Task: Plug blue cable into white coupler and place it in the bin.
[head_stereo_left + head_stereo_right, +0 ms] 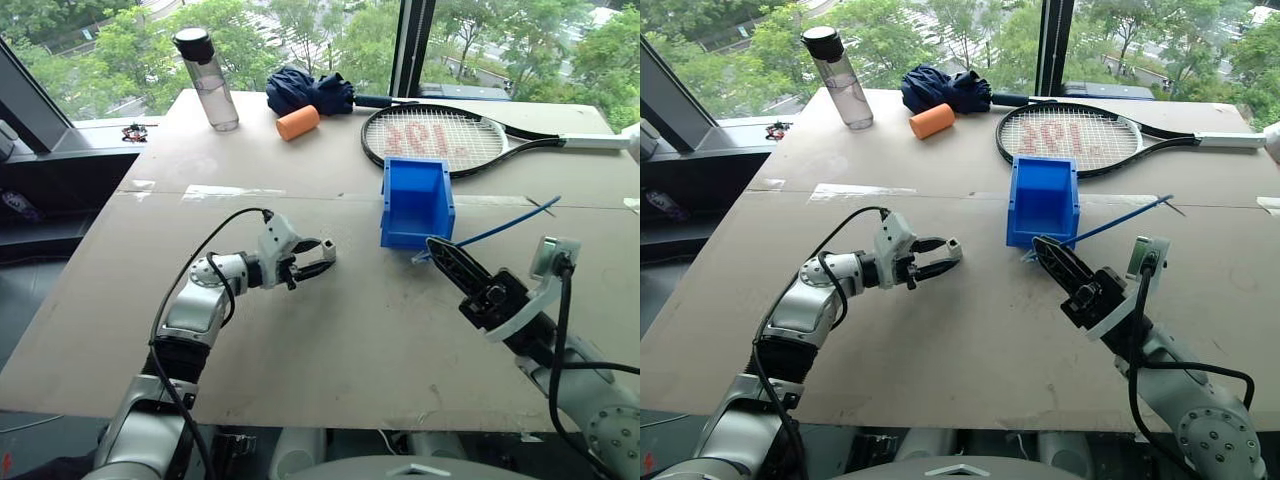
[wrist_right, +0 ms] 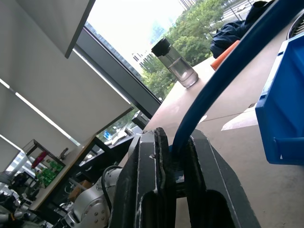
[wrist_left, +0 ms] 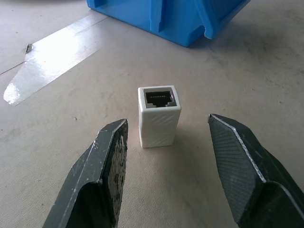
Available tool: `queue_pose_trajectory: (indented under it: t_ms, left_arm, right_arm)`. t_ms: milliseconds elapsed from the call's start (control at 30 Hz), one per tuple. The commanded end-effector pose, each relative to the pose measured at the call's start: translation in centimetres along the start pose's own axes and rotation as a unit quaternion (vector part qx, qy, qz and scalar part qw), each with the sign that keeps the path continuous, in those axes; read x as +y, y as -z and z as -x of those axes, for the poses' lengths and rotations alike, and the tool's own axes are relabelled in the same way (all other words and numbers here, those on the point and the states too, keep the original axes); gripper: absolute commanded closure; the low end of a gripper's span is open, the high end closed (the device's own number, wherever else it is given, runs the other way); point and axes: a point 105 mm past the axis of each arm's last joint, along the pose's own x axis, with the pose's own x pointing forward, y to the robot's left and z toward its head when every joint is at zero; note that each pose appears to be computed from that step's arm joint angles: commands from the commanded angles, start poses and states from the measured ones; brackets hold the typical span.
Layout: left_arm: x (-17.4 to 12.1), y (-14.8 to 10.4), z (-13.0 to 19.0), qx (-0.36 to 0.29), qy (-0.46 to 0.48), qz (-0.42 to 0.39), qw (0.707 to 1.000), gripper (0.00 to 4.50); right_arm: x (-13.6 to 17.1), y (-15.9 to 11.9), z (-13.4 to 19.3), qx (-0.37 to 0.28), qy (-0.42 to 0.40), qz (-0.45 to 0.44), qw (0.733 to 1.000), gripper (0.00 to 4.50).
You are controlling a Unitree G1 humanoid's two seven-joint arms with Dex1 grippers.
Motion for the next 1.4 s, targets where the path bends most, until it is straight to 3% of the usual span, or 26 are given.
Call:
queue_pose_trajectory:
  t_ms: [33, 133, 300, 500, 700, 1000, 1400]
  left_arm:
    - [0.5, -0.8, -0.7, -0.007, -0.010, -0.026, 1.000, 1.82]
    - [0.9, -0.5, -1.3, -0.001, -0.021, -0.031, 0.999, 1.82]
    - [0.4, -0.3, -1.7, -0.006, -0.010, -0.028, 1.000, 3.99]
    - [-2.0, -2.5, -1.8, -0.048, 0.085, -0.027, 0.995, 3.97]
    - [-5.6, -2.0, -2.3, 0.005, 0.228, -0.080, 0.970, 3.97]
    - [-5.1, -1.1, -3.3, 0.055, 0.252, -0.132, 0.957, 3.97]
    - [-5.2, -1.3, -3.8, 0.069, 0.271, -0.148, 0.949, 3.97]
  right_arm:
    - [1.1, -0.6, -0.1, -0.008, -0.015, 0.014, 1.000, 4.50]
    - [1.2, -0.4, 0.1, 0.007, -0.012, 0.023, 1.000, 4.50]
    - [1.0, -1.1, 0.3, 0.003, -0.002, 0.044, 0.999, 4.50]
    - [0.2, -0.8, -1.3, 0.055, -0.012, 0.160, 0.986, 4.50]
    - [-1.3, 1.1, -3.3, 0.145, -0.060, 0.272, 0.949, 4.50]
    - [-3.2, 4.9, -5.3, 0.232, -0.133, 0.343, 0.900, 4.50]
    - [-3.5, 6.0, -7.3, 0.244, -0.172, 0.344, 0.890, 4.50]
